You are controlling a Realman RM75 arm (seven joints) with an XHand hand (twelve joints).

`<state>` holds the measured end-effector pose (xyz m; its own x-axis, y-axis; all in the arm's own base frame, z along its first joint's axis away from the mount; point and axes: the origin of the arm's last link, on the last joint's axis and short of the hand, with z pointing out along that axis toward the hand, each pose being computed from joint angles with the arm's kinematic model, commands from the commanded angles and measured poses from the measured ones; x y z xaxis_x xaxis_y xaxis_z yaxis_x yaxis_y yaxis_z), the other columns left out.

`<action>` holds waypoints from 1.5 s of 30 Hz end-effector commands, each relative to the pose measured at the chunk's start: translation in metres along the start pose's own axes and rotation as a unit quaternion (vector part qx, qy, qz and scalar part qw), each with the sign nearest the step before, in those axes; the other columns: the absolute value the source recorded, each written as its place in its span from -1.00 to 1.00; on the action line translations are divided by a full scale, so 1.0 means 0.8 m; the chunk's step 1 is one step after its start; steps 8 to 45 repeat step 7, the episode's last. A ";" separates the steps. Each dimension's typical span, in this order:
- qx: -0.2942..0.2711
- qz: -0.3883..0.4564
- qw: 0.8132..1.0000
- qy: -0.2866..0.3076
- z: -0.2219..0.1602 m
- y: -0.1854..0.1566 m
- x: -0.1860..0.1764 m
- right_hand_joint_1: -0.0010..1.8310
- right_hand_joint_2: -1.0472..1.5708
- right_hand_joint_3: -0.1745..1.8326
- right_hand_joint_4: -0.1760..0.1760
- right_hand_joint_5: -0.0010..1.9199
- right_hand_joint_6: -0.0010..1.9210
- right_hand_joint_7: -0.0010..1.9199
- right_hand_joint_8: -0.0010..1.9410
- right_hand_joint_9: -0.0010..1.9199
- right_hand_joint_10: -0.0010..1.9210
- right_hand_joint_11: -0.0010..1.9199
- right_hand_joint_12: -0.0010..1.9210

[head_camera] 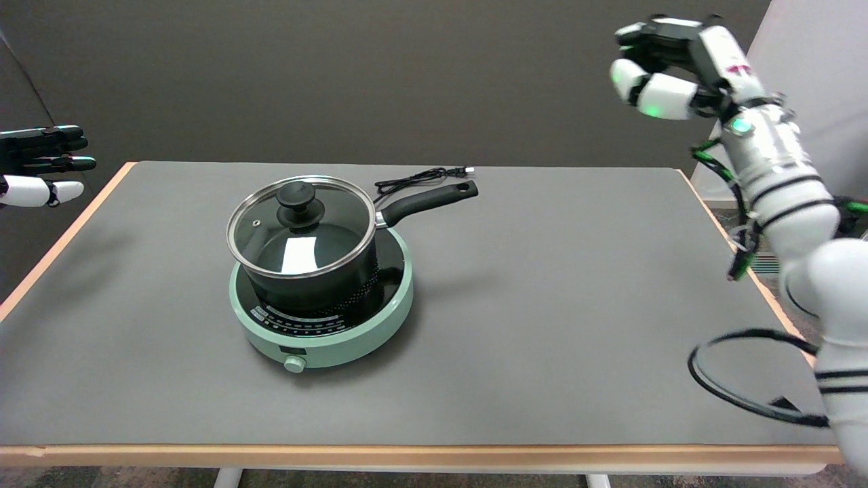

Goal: Place the pot lid onto the soup pot.

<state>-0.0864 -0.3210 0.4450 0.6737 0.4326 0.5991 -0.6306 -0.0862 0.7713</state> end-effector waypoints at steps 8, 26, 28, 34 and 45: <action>-0.127 0.080 0.986 0.067 -0.110 0.082 0.051 -0.33 0.37 -0.07 -0.06 -0.31 -0.59 -0.24 -0.73 -0.32 -0.52 -0.55 0.06; -0.127 0.080 0.986 0.067 -0.110 0.082 0.051 -0.33 0.37 -0.07 -0.06 -0.31 -0.59 -0.24 -0.73 -0.32 -0.52 -0.55 0.06; -0.127 0.080 0.986 0.067 -0.110 0.082 0.051 -0.33 0.37 -0.07 -0.06 -0.31 -0.59 -0.24 -0.73 -0.32 -0.52 -0.55 0.06; -0.127 0.080 0.986 0.067 -0.110 0.082 0.051 -0.33 0.37 -0.07 -0.06 -0.31 -0.59 -0.24 -0.73 -0.32 -0.52 -0.55 0.06; -0.127 0.080 0.986 0.067 -0.110 0.082 0.051 -0.33 0.37 -0.07 -0.06 -0.31 -0.59 -0.24 -0.73 -0.32 -0.52 -0.55 0.06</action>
